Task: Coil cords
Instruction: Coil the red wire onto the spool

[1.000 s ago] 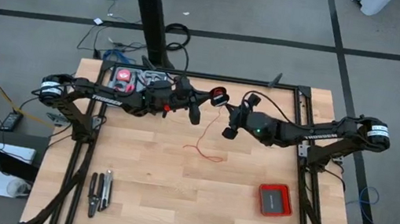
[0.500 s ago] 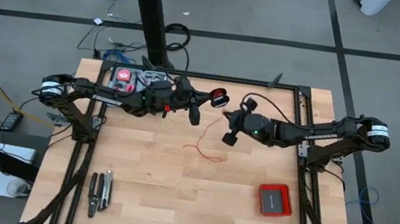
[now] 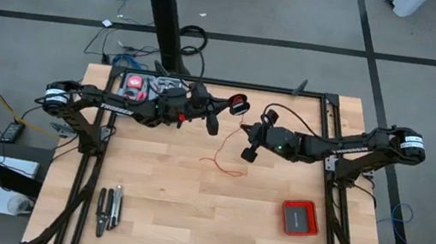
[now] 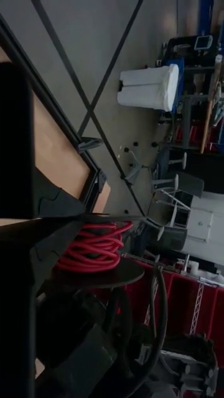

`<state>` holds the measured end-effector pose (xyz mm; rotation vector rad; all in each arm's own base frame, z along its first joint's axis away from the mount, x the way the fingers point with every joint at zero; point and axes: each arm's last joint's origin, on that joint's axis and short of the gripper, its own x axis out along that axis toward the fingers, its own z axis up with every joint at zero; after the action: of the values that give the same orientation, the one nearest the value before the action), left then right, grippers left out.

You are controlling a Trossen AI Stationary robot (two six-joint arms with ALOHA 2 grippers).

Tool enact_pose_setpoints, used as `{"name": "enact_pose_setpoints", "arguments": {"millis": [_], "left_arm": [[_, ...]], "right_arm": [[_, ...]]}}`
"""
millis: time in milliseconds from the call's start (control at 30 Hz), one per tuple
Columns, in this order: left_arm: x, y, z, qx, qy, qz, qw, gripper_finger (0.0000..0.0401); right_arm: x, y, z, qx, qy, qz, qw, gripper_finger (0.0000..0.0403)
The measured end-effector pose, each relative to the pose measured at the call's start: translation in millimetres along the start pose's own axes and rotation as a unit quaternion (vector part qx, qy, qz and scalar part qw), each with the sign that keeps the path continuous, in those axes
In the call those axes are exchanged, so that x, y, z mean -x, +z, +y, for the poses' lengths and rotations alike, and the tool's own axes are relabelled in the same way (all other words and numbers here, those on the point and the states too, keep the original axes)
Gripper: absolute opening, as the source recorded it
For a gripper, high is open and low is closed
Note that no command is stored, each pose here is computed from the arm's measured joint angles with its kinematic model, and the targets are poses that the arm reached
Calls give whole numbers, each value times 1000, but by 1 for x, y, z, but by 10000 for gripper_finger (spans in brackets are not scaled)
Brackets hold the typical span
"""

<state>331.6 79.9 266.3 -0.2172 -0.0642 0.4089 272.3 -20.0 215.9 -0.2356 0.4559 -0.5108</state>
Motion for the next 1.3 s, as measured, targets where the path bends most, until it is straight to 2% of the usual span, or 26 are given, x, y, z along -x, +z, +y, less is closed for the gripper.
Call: {"name": "enact_pose_setpoints", "arguments": {"millis": [167, 333, 567, 700, 867, 1000, 1100, 1300], "left_arm": [[0, 2, 0, 11, 1, -8, 1000, 0], [0, 2, 0, 12, 5, -10, 1000, 0], [0, 1, 0, 9, 7, -5, 1000, 0], [0, 0, 1, -3, 10, 0, 1000, 0], [1, -2, -2, -35, 7, 9, 999, 0], [1, -4, -2, -54, 7, 24, 998, 0], [2, -6, -2, -68, 7, 34, 997, 0], [2, -4, -3, -74, -15, 30, 997, 0]], "right_arm": [[-3, -1, 3, 0, -1, -1, 1000, 0], [-22, -14, 17, 10, 8, 12, 1000, 0], [-31, -15, 31, 30, 19, -19, 999, 0], [-25, -9, 27, 43, 8, -30, 999, 5], [-18, -1, 22, 35, 2, -45, 998, 42], [-8, -1, 15, 39, -9, -17, 999, 75], [7, 1, 5, 35, -11, 5, 999, 84], [31, -6, -11, 20, 32, 72, 997, 84]]}}
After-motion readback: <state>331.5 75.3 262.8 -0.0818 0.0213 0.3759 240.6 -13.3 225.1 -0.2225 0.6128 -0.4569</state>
